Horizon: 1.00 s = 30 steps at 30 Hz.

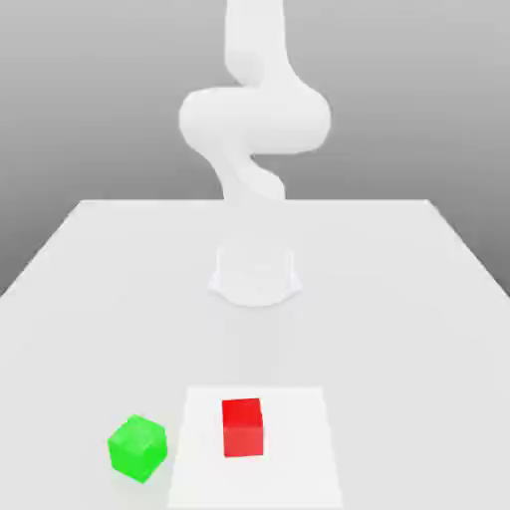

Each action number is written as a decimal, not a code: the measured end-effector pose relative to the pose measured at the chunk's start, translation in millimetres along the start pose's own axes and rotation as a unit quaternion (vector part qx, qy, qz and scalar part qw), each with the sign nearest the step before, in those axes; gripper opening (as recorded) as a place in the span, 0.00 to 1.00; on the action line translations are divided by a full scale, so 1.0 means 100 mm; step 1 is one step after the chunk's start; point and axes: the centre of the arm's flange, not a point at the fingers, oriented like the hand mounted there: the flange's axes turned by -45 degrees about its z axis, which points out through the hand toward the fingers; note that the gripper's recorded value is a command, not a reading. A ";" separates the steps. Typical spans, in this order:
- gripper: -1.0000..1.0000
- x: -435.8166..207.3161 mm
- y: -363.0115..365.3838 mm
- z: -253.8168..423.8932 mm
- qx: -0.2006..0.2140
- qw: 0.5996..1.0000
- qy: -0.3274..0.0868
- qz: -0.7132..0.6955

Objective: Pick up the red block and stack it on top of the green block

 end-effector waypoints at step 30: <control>0.00 -3.20 0.15 4.03 0.016 0.936 -0.350 -0.045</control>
